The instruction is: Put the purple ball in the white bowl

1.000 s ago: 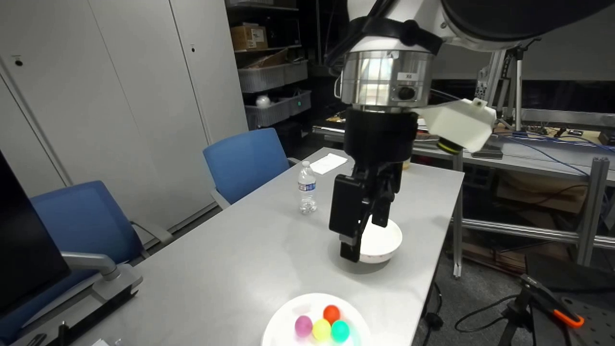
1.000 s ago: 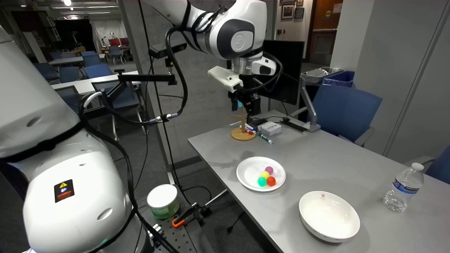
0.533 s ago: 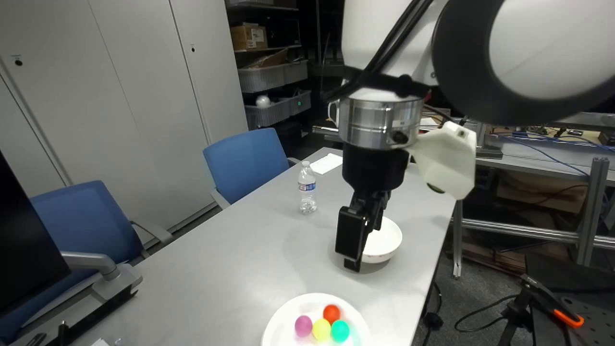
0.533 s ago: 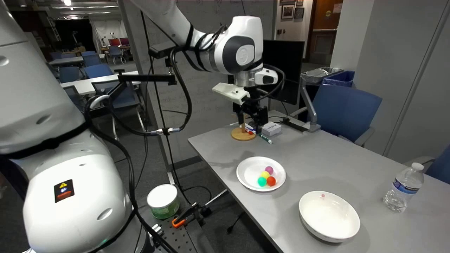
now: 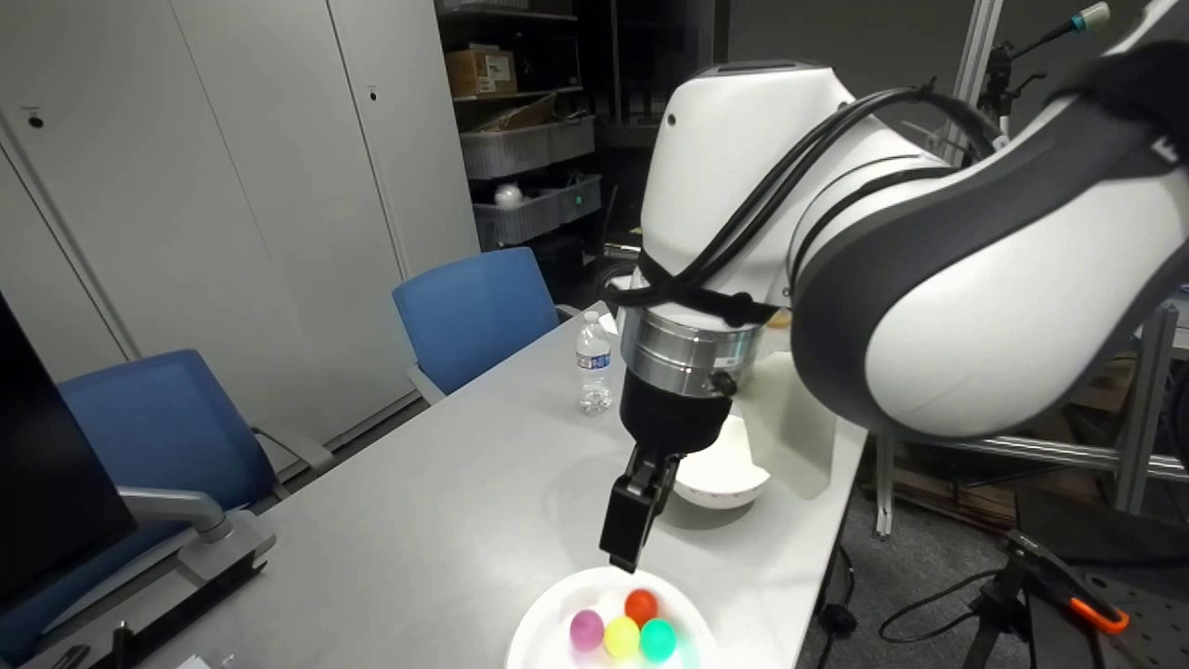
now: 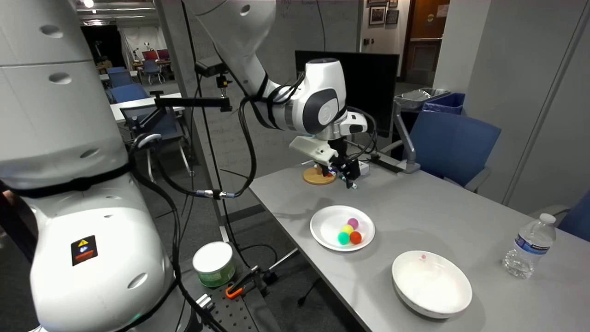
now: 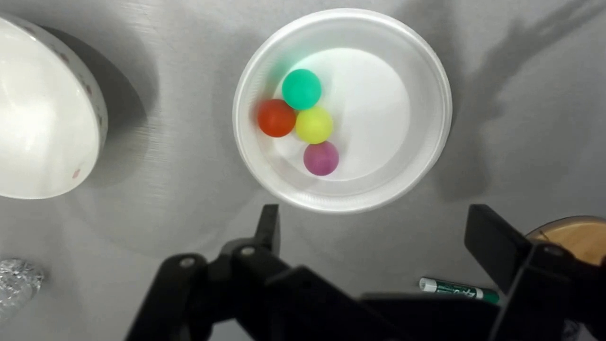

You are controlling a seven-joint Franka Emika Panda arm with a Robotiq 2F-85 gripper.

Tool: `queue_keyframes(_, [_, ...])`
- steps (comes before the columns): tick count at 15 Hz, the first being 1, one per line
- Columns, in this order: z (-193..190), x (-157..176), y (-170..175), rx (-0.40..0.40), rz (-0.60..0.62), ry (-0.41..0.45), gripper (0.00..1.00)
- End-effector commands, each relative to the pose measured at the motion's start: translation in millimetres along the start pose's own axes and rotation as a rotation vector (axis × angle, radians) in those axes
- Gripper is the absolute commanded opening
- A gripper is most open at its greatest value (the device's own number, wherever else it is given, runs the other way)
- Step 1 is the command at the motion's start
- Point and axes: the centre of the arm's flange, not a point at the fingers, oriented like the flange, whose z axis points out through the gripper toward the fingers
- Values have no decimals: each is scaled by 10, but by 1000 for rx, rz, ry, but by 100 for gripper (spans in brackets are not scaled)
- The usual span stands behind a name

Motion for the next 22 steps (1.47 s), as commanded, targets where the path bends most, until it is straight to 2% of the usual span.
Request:
queue_keyframes(1, [49, 9, -1, 3, -3, 1, 100])
queue_keyframes(4, [89, 29, -1, 6, -6, -1, 100])
queue_keyframes(6, [211, -11, -3, -30, -34, -13, 100])
queue_keyframes(10, [615, -39, 1, -55, -118, -67, 100])
queue_keyframes(13, [921, -45, -40, -42, -180, -82, 100])
queue_keyframes(18, [1286, 105, -75, -27, -258, -42, 100])
queue_keyframes(22, [1536, 254, 2, 60, -321, -20, 100])
